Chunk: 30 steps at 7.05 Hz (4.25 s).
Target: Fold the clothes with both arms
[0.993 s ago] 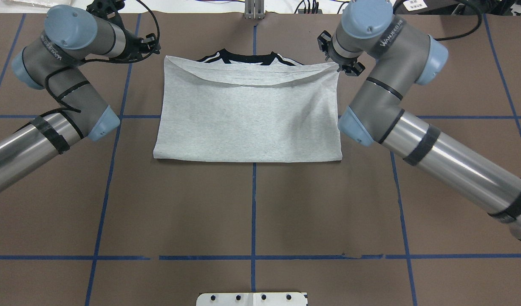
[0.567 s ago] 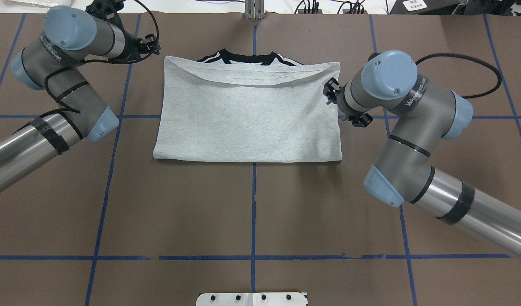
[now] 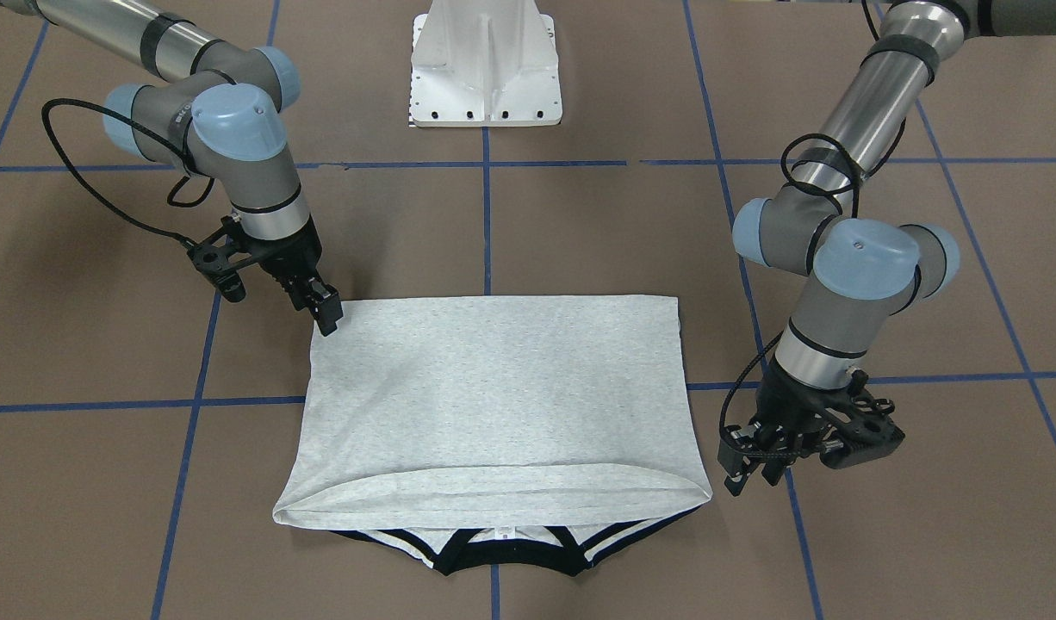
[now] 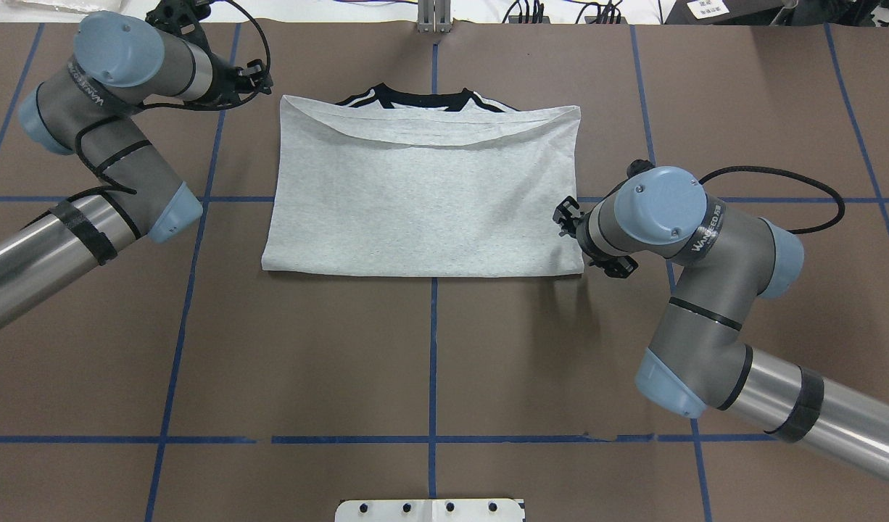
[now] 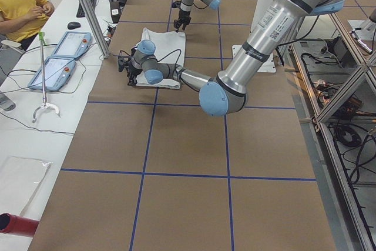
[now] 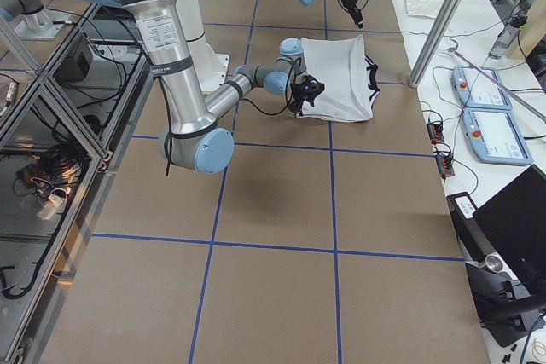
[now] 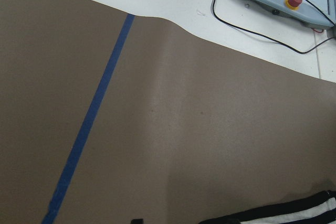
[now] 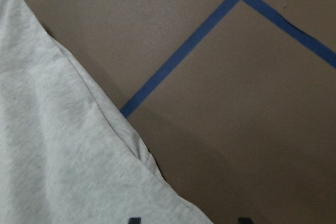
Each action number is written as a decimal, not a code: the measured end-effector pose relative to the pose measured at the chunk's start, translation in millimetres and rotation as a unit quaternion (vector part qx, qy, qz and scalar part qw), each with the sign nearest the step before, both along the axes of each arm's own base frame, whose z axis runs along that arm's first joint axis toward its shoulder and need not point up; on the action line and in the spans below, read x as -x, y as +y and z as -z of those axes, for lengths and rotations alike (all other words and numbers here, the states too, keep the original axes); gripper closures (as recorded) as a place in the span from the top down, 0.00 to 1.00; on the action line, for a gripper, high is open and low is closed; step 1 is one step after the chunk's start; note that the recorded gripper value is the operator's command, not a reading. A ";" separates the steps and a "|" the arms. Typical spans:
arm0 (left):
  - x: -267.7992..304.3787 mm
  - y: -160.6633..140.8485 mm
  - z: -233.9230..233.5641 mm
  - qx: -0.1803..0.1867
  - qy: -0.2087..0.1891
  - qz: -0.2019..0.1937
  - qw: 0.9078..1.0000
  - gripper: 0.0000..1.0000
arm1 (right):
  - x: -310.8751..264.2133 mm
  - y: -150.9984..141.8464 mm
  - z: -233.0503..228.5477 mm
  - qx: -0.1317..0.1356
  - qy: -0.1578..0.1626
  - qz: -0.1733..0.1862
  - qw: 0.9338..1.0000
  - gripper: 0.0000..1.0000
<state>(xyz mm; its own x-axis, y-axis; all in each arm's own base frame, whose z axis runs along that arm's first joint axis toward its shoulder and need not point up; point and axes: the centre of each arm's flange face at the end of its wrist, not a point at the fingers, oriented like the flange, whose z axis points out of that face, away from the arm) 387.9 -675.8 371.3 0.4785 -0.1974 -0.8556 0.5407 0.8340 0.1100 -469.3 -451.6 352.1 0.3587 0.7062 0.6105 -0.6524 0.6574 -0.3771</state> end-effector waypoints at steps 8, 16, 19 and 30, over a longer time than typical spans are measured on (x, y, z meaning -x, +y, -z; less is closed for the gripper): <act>-1.0 0.2 -1.0 0.001 -0.001 0.000 1.000 0.61 | 19.5 23.4 -8.1 -0.005 0.012 -0.001 1.000 0.00; -6.2 57.0 25.3 -0.019 0.036 -0.034 0.999 0.61 | -39.2 183.9 46.8 0.072 -0.079 0.139 0.984 0.00; 7.4 122.0 26.4 0.043 0.108 -0.073 0.990 0.65 | -40.1 276.7 47.4 0.129 -0.082 0.241 0.959 1.00; -101.8 313.6 15.6 0.210 0.114 -0.114 0.964 0.00 | -54.8 143.1 62.2 0.093 -0.100 0.099 0.986 1.00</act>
